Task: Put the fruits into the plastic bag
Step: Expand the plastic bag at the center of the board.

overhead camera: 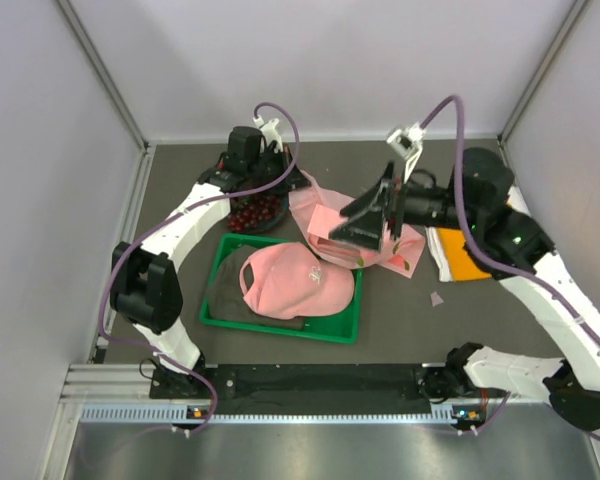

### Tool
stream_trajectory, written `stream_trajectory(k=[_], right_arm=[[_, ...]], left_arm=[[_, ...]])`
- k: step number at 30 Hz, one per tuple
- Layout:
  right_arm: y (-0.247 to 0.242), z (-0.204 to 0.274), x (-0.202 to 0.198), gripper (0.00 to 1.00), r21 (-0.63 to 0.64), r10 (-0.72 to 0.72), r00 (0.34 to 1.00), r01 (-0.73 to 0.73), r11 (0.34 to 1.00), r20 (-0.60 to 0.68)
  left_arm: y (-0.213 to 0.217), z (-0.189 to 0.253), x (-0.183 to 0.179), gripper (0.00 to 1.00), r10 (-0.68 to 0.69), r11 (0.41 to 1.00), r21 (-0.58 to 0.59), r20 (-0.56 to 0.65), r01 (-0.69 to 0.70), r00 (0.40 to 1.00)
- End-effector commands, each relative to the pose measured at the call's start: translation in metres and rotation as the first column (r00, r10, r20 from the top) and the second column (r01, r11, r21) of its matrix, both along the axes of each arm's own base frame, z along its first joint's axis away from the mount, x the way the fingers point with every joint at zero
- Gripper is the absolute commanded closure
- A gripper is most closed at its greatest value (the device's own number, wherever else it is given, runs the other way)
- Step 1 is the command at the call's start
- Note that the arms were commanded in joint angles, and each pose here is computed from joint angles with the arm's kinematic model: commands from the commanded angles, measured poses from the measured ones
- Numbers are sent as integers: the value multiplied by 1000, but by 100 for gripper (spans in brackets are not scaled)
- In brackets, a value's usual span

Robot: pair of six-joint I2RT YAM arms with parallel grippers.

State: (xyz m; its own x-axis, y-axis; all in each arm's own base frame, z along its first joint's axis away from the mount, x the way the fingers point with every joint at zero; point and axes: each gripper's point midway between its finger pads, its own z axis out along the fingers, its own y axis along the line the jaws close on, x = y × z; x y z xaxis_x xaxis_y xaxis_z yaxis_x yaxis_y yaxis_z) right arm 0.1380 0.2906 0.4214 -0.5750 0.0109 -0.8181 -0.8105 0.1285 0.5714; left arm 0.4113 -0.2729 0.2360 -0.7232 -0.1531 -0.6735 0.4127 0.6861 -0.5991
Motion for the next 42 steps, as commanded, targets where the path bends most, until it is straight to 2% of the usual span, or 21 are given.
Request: stream_trajectory(k=[1,4,6,7,9,10,13,15,17,19,23,26,32,33,35,38,41,42], right_arm=[[-41,-29,83,1,-293,-444,889,458,840,115],[-53,-63,109,2,-446,-506,847,522,727,165],[-48,-87,113,2,-505,-480,852,514,693,209],[-50,-96,119,3,-526,-468,841,537,659,272],[-44,-119,121,2,-564,-428,841,539,625,330],[-49,-127,129,2,-583,-431,818,574,576,380],[-56,-144,144,1,-596,-426,771,636,490,473],[-54,-151,154,1,-582,-410,754,657,479,513],[-49,-155,162,1,-579,-352,752,656,484,558],[-37,-151,169,1,-552,-303,746,651,522,593],[-7,-152,185,2,-570,-195,776,586,576,600],[10,-162,194,8,-611,-119,822,502,612,556],[21,-180,199,27,-662,-45,876,395,637,479],[23,-183,197,33,-665,-43,886,378,644,462],[20,-187,197,37,-667,-49,897,363,650,439],[23,-193,193,43,-649,-37,917,309,695,396],[20,-193,194,53,-639,-49,927,293,711,372],[19,-192,193,71,-632,-54,933,284,721,357]], left_arm=[[-2,18,3,100,-16,999,-30,57,18,998],[-1,20,4,100,-17,1000,-14,62,17,998],[-1,20,4,100,-24,1000,-15,59,25,998],[-2,21,3,100,-27,999,-16,61,28,998],[-2,20,3,100,-30,999,-16,57,31,998],[-3,20,3,100,-32,999,-19,55,33,998],[-4,20,2,100,-41,999,-24,49,43,998],[-5,18,2,100,-42,999,-25,45,43,998],[-5,19,1,100,-48,998,-25,41,49,998],[-6,18,2,100,-55,998,-22,40,56,998],[-6,16,2,100,-60,998,-20,30,60,998],[-6,17,1,100,-63,998,-20,32,64,997],[-5,19,2,100,-64,998,-17,33,64,997],[-4,18,2,100,-62,998,-17,33,63,998],[-2,18,3,100,-59,998,-18,32,60,998],[-2,21,3,100,-61,998,-26,34,61,998],[-2,21,3,100,-59,998,-22,34,60,998],[-1,20,4,100,-57,998,-20,34,58,998]])
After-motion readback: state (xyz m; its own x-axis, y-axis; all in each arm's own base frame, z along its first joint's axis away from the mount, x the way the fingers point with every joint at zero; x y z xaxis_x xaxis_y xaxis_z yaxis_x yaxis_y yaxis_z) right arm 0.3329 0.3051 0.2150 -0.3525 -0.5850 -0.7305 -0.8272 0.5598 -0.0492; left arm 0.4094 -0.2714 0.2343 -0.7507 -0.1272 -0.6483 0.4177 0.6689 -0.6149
